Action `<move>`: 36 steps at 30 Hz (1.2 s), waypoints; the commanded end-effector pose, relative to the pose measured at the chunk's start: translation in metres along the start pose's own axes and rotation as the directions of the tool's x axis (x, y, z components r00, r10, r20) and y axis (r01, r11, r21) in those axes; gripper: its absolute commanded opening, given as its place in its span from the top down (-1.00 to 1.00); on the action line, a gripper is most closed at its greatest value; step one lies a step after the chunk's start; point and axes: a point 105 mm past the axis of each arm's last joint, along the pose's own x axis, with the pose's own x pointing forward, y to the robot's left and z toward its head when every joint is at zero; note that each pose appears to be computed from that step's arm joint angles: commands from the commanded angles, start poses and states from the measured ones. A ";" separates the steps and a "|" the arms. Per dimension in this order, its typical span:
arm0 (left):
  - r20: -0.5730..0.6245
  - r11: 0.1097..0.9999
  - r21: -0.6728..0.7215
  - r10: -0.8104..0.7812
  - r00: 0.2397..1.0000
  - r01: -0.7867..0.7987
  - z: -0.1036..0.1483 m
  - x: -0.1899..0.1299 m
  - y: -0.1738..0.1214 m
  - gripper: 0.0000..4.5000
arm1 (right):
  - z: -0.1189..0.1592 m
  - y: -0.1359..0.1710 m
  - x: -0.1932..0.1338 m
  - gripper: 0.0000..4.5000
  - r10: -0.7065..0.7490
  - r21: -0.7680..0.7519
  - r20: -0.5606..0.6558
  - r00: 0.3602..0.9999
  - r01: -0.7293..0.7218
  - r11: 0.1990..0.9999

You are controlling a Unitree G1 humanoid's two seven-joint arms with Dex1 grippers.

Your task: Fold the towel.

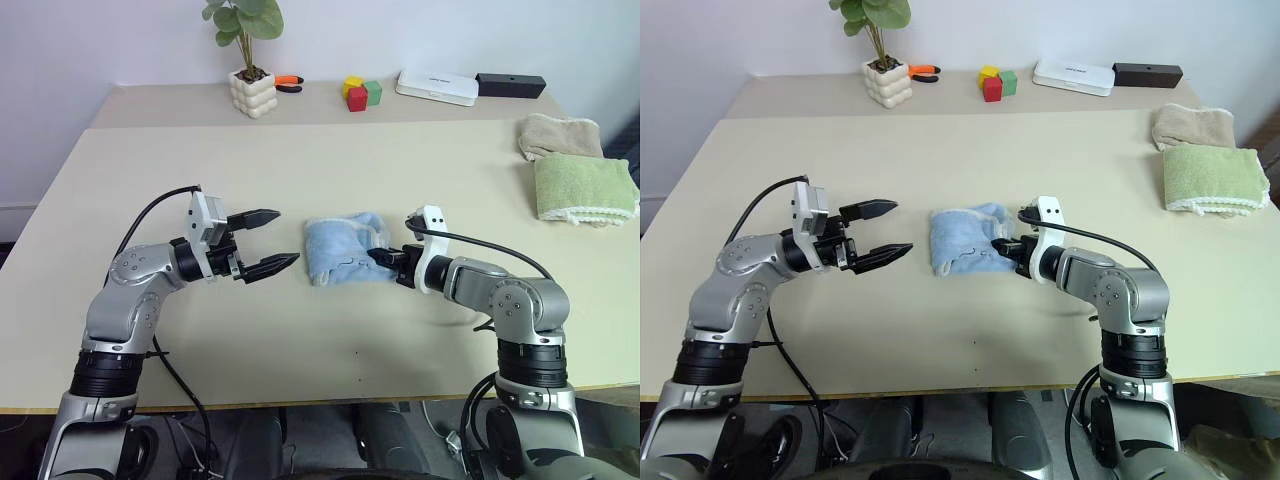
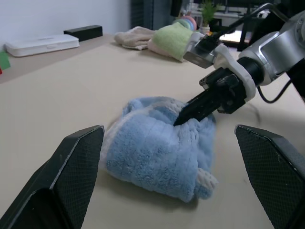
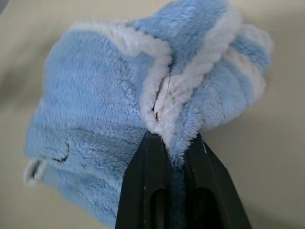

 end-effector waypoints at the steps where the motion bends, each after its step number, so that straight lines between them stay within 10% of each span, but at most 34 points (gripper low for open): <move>1: 0.032 0.999 0.043 -0.024 0.999 0.023 0.009 0.009 -0.001 -1.00 | 0.036 -0.030 -0.020 0.97 -0.158 0.060 0.179 0.971 0.150 0.987; 9: 0.065 0.996 0.029 -0.089 0.994 0.087 0.005 0.029 0.009 -1.00 | 0.066 -0.107 -0.114 0.97 -0.612 0.391 0.398 0.683 0.478 0.787; 16: 0.108 0.990 0.044 -0.140 0.984 0.136 0.009 0.050 0.012 -1.00 | 0.032 -0.101 -0.159 0.97 -0.813 0.576 0.344 0.470 0.579 0.578; 30: 0.091 0.974 0.016 -0.225 0.970 0.224 0.004 0.046 0.005 -1.00 | -0.008 -0.069 -0.143 0.97 -0.852 0.597 0.222 0.474 0.625 0.503; 36: 0.079 0.962 -0.021 -0.271 0.959 0.273 0.004 0.036 -0.003 -1.00 | -0.001 -0.073 -0.153 -0.18 -0.873 0.586 0.266 0.409 0.650 0.483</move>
